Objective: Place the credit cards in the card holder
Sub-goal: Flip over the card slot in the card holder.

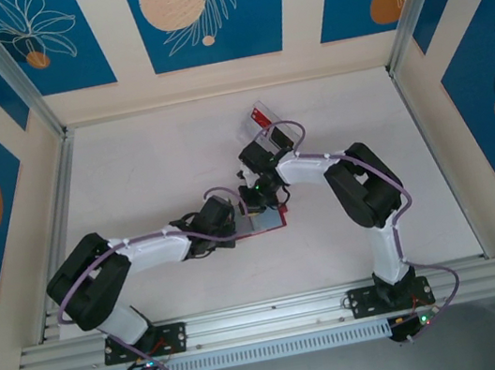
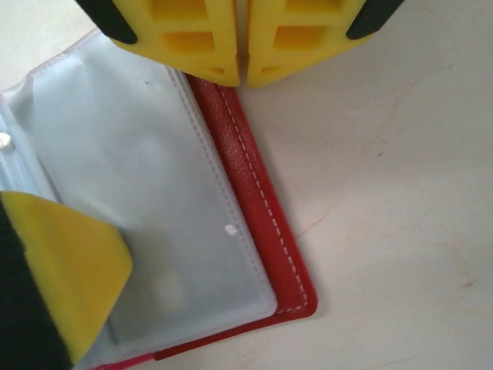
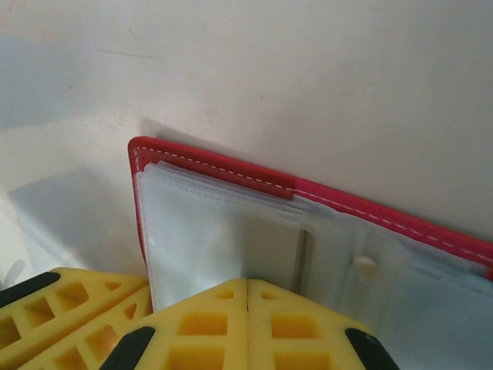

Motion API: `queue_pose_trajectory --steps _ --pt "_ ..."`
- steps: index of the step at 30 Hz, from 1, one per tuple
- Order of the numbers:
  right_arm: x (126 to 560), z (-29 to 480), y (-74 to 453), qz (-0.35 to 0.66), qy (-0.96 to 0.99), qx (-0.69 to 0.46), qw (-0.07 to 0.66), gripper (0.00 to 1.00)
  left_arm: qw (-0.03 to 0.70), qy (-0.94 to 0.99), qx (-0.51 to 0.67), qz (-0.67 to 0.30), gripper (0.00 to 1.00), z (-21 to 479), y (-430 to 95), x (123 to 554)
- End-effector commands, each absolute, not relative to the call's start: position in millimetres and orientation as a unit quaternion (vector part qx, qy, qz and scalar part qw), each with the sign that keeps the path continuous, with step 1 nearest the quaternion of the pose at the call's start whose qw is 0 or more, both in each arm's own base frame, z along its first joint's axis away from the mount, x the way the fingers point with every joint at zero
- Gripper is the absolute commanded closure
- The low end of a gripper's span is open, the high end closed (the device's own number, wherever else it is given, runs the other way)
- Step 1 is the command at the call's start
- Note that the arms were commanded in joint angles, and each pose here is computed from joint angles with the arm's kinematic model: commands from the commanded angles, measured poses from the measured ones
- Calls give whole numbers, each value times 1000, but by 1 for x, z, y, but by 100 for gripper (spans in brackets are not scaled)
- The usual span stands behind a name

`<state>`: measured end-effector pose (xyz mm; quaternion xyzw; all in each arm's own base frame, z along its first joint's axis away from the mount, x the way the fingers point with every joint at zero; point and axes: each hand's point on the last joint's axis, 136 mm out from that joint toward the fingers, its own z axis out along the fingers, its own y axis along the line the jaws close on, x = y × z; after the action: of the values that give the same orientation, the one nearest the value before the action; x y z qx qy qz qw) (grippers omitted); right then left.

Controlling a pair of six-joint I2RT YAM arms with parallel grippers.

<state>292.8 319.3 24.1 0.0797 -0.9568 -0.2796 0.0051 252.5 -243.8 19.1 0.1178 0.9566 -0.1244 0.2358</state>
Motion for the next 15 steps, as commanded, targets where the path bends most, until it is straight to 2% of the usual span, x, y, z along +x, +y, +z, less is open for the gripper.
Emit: queue_pose_trajectory --steps 1,11,15 --pt "280 13 327 -287 -954 79 39 100 215 951 139 -172 89 19 -268 239" --pt "279 7 324 -282 -955 74 44 100 240 957 96 -134 81 51 -230 244" --pt "278 8 322 -281 -956 74 44 100 253 952 86 -147 78 69 -224 246"
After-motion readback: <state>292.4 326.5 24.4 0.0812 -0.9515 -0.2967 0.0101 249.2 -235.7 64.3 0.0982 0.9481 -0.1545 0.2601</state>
